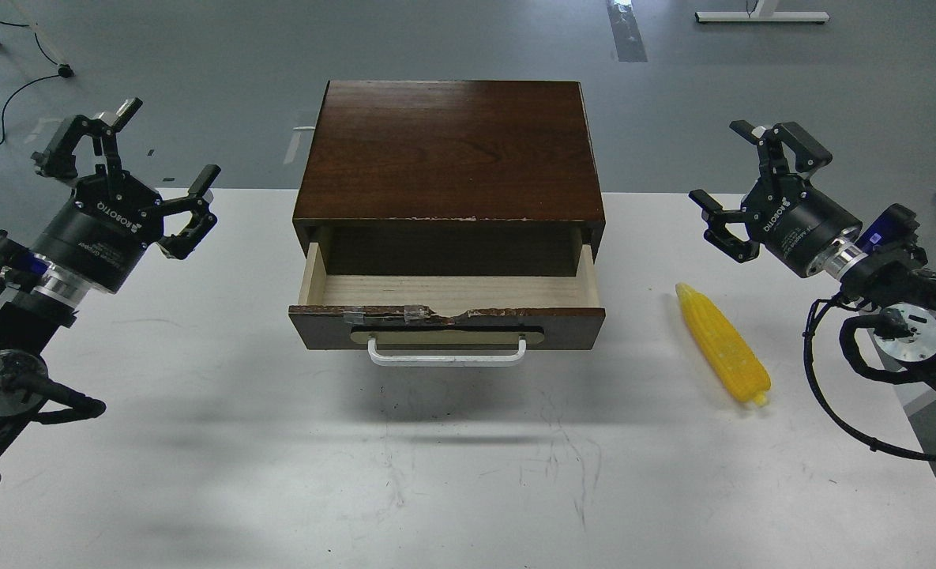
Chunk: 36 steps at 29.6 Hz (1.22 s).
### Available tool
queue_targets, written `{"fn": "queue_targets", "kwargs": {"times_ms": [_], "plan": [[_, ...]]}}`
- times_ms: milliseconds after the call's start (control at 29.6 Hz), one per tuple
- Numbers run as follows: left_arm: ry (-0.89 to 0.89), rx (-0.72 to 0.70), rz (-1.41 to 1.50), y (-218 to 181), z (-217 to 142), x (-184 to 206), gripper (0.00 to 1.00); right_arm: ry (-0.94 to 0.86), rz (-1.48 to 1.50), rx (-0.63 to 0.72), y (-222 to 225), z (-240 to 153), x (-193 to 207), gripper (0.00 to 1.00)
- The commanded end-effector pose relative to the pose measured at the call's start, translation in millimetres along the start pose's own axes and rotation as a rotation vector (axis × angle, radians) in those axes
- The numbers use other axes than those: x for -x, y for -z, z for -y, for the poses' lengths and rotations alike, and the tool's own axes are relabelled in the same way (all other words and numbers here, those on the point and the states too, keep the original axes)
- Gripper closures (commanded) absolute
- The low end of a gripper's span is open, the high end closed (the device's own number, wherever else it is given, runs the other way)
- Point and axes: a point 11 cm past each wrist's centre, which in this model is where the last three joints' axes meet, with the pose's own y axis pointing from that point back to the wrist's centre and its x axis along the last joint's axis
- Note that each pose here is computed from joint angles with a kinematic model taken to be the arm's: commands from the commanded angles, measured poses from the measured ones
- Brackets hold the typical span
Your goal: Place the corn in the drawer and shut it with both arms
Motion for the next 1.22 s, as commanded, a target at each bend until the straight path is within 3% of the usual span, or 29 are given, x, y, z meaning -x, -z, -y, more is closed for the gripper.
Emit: {"fn": "queue_targets", "kwargs": {"times_ms": [0,236,506,1181], "plan": [[0.010,-0.003,0.002,1,0,3,0.00,0.130,-0.265,0.091,20,-5,8,0.00],[0.014,-0.002,0.001,1,0,4,0.00,0.352,-0.726,0.368,9,-13,13,0.00],[0.014,-0.003,0.007,-1,0,4,0.00,0.458,-1.063,0.519,-17,-24,7,0.00],[0.022,0.006,0.009,-2,2,6,0.00,0.712,-1.289,0.760,-64,-31,6,0.00]]}}
